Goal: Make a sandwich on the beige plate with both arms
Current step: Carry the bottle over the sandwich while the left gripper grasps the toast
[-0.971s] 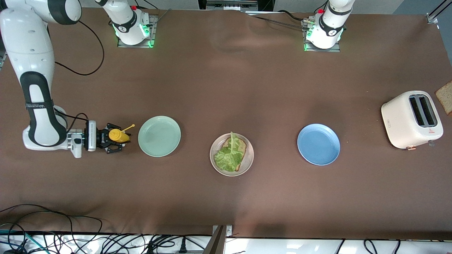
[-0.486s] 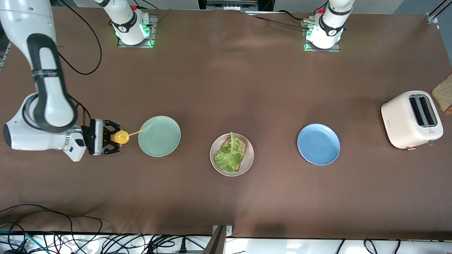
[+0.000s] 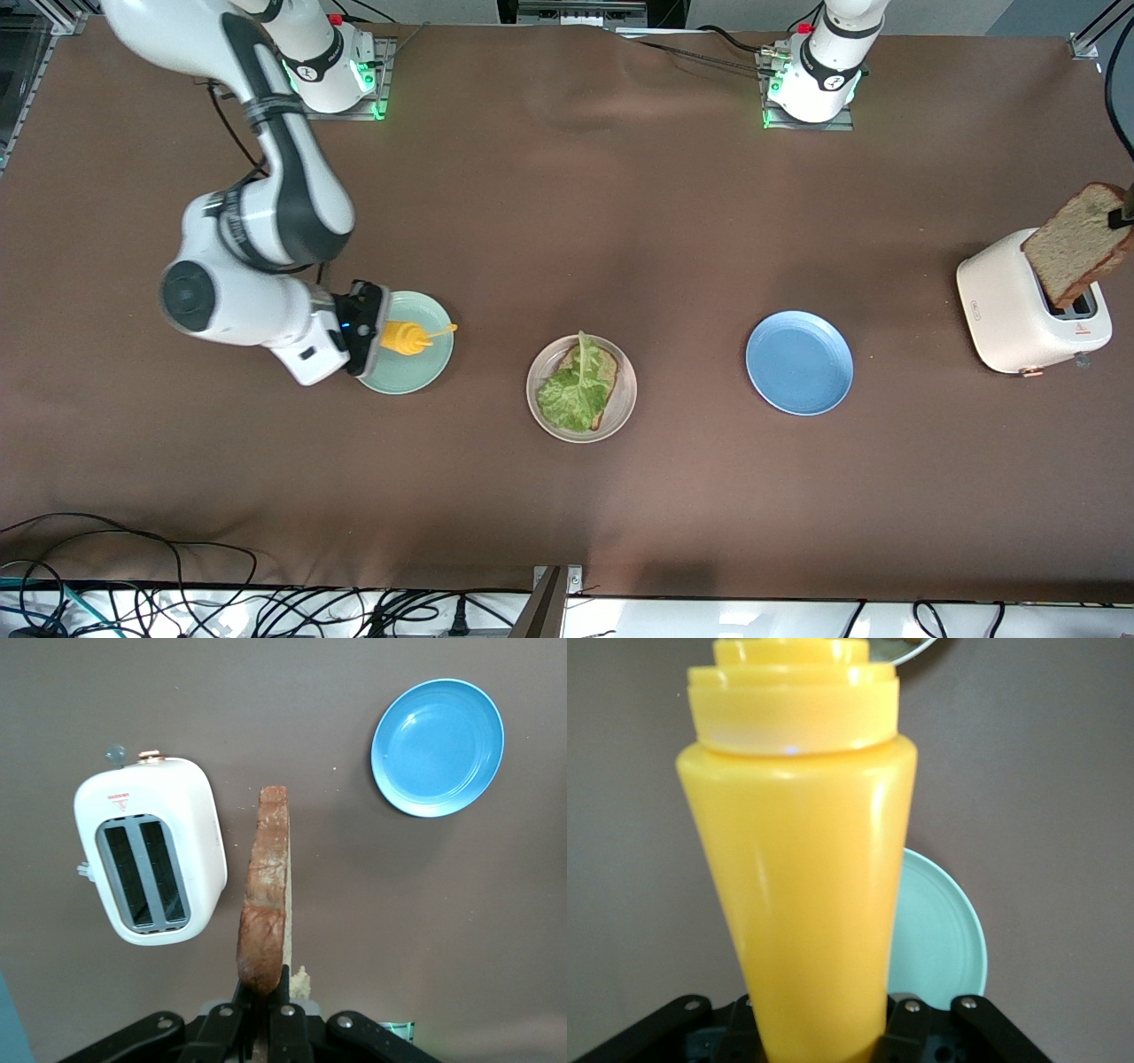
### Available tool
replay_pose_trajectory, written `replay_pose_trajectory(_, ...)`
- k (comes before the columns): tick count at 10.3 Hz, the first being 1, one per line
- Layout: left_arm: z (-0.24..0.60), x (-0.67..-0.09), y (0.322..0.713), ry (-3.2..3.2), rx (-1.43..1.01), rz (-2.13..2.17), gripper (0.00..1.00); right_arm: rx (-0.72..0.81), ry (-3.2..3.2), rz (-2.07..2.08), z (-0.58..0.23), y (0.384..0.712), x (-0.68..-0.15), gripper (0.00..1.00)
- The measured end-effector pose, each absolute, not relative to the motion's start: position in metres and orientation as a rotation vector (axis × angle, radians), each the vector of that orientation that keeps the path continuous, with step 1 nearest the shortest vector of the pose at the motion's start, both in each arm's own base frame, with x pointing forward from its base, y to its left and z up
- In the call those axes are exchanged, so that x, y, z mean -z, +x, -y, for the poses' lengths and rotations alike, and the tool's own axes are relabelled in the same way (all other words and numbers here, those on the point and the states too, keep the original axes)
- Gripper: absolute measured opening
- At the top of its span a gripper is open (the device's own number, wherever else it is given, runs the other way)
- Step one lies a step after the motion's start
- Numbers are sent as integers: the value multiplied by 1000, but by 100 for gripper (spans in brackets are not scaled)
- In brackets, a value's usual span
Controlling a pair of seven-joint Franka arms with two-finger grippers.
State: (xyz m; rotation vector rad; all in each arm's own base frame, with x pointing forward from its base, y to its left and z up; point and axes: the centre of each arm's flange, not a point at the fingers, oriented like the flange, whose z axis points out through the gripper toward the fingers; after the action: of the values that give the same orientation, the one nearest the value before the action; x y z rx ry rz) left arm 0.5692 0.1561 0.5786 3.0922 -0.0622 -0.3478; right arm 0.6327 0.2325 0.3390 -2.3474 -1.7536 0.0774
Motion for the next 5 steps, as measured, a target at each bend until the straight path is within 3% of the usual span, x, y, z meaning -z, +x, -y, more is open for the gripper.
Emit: replay_pose_trajectory(5,-156,-548,587,3068,360,-18,8,-179,-2608,1958,-356,584,-346,22)
